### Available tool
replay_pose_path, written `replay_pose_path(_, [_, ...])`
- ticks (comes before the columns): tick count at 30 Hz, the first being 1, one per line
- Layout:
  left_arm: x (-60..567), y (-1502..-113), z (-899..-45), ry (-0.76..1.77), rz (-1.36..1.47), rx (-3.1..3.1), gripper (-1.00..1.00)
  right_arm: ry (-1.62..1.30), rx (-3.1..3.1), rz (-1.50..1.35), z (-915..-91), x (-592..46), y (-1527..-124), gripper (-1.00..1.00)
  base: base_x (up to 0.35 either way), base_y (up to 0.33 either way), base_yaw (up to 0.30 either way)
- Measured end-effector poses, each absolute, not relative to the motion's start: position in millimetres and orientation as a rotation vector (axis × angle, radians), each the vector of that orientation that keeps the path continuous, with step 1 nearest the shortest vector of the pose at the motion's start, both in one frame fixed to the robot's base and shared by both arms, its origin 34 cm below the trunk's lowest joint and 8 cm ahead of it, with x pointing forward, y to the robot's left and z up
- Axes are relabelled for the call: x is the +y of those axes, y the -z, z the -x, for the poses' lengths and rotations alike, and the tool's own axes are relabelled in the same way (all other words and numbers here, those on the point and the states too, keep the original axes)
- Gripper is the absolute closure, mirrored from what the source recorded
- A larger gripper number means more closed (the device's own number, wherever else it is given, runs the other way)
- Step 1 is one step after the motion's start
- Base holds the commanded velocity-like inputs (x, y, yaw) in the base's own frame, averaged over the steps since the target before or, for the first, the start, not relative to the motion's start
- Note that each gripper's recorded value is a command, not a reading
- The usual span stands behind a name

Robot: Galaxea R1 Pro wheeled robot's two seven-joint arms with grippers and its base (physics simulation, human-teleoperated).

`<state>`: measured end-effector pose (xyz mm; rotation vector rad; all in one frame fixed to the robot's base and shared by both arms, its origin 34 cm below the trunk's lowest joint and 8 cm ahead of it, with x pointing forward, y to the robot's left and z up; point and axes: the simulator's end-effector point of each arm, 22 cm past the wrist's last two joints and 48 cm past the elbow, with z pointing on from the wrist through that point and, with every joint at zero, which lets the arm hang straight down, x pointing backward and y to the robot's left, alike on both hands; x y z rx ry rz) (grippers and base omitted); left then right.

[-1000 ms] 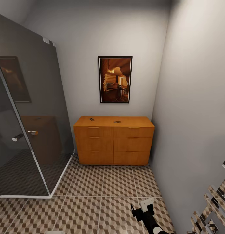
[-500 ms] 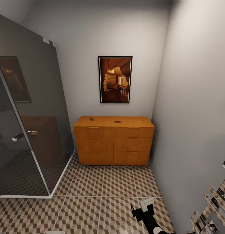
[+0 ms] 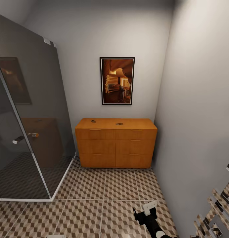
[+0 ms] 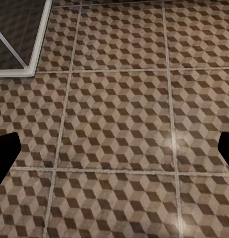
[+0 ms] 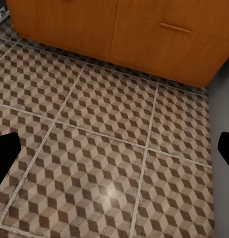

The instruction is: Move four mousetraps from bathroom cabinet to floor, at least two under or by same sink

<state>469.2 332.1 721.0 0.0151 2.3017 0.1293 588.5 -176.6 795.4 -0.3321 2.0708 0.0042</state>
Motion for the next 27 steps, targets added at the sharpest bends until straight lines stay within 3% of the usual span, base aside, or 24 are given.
replay_pose_path(27, [332.1,-721.0,-469.2,-0.129,-0.015,2.302,-1.0,-0.004,2.071,0.332,-588.5,-176.8,-795.4,-1.0,0.0,0.0,0.0])
